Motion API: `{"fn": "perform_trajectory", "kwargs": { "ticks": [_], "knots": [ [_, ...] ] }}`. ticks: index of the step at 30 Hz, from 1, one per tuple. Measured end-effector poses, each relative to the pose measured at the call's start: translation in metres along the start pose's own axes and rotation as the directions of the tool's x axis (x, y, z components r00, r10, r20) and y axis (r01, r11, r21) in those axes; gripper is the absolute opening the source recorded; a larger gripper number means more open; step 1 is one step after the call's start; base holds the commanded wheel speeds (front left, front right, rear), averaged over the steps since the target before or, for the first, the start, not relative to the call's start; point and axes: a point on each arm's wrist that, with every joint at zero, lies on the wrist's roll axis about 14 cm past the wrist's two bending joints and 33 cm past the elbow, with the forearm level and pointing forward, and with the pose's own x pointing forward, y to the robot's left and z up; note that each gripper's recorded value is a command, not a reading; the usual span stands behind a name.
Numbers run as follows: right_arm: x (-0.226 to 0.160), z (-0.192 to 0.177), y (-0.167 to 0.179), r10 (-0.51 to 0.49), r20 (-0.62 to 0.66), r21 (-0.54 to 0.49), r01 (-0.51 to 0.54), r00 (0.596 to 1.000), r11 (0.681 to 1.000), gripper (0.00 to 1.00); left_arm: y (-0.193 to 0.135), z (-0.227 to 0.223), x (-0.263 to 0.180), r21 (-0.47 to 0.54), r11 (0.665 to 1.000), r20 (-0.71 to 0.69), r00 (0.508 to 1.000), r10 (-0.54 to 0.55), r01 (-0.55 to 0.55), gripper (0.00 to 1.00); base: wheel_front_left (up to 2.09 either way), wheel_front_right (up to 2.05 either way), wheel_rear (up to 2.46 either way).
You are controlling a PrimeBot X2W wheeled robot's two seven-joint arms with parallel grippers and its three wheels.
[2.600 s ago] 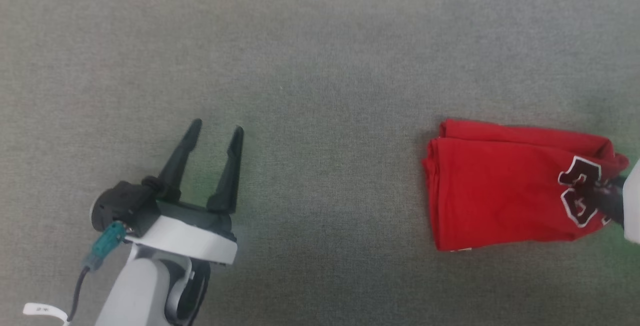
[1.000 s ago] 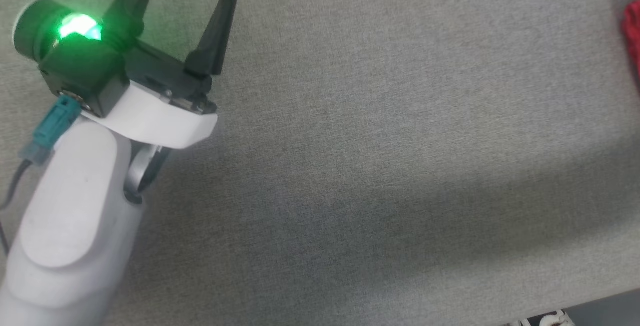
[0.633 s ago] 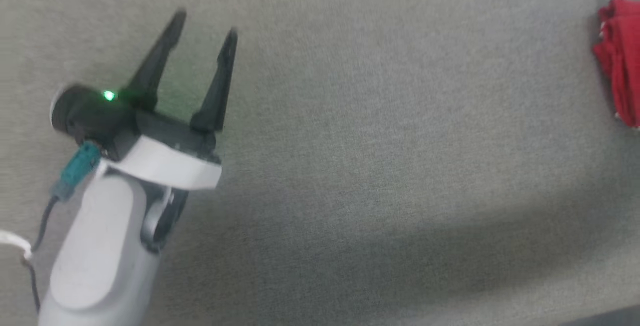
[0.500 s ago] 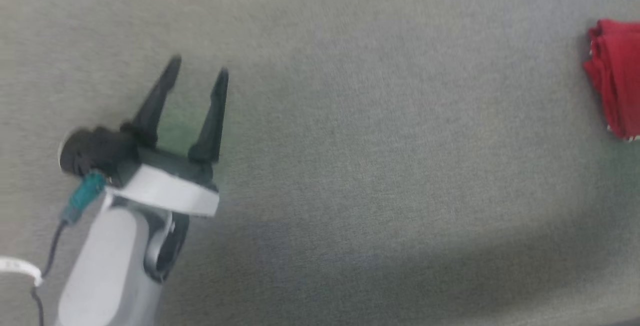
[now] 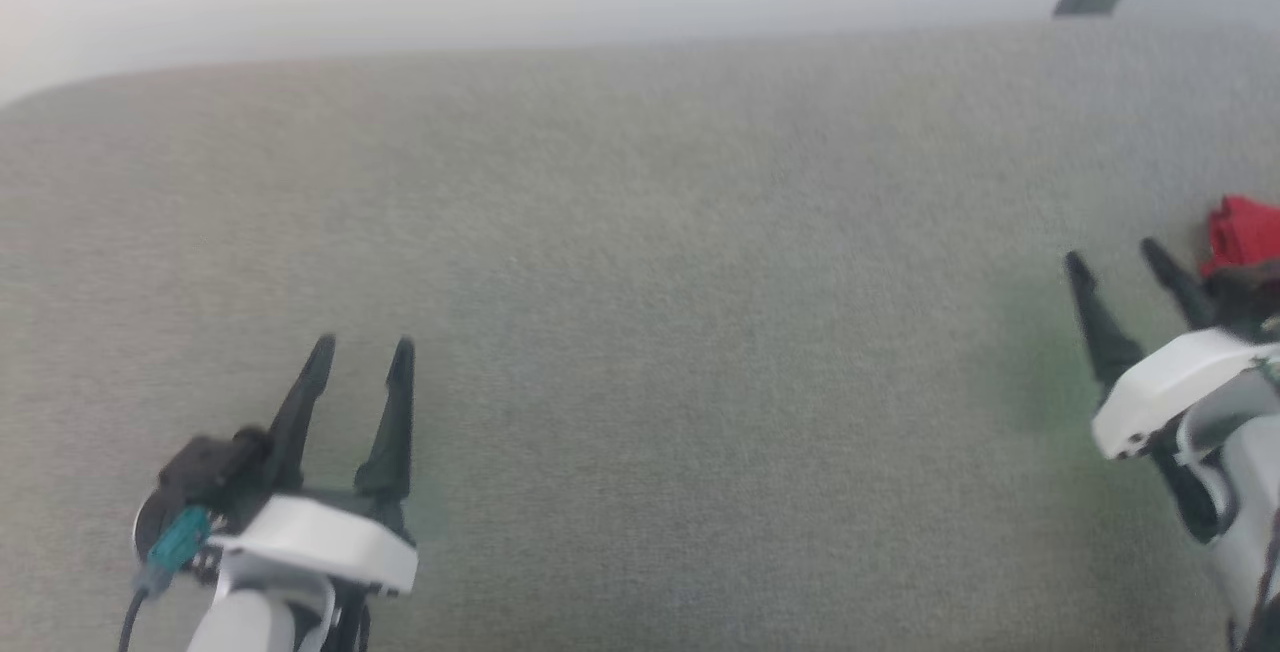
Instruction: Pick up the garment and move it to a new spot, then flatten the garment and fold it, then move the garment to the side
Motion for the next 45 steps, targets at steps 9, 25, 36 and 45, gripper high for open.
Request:
{"fn": "perform_trajectory", "kwargs": {
  "ticks": [9, 25, 36, 45],
  "knots": [
    [-0.027, 0.03, 0.061, 0.114, 0.14, 0.039, -0.12, 0.984, 0.992, 1.0, 0.022, 0.011, -0.059, -0.007, 0.995, 0.018, 0.995, 0.102, -0.102, 1.0, 0.0, 0.0, 0.0],
    [-0.09, 0.034, 0.06, 0.051, 0.229, 0.116, -0.08, 0.972, 0.99, 1.0, 0.034, 0.025, -0.103, -0.011, 0.985, 0.067, 0.983, 0.172, -0.172, 1.0, 0.0, 0.0, 0.0],
    [-0.095, 0.045, 0.066, 0.056, 0.249, 0.133, -0.091, 0.967, 0.987, 1.0, 0.038, 0.029, -0.106, -0.009, 0.983, 0.082, 0.979, 0.184, -0.184, 1.0, 0.0, 0.0, 0.0],
    [-0.101, 0.012, 0.072, 0.05, 0.158, 0.194, -0.081, 0.986, 0.978, 0.0, 0.037, 0.009, -0.11, -0.058, 0.977, 0.02, 0.978, 0.207, -0.206, 0.0, 0.0, 0.0, 0.0]
  ]
}}
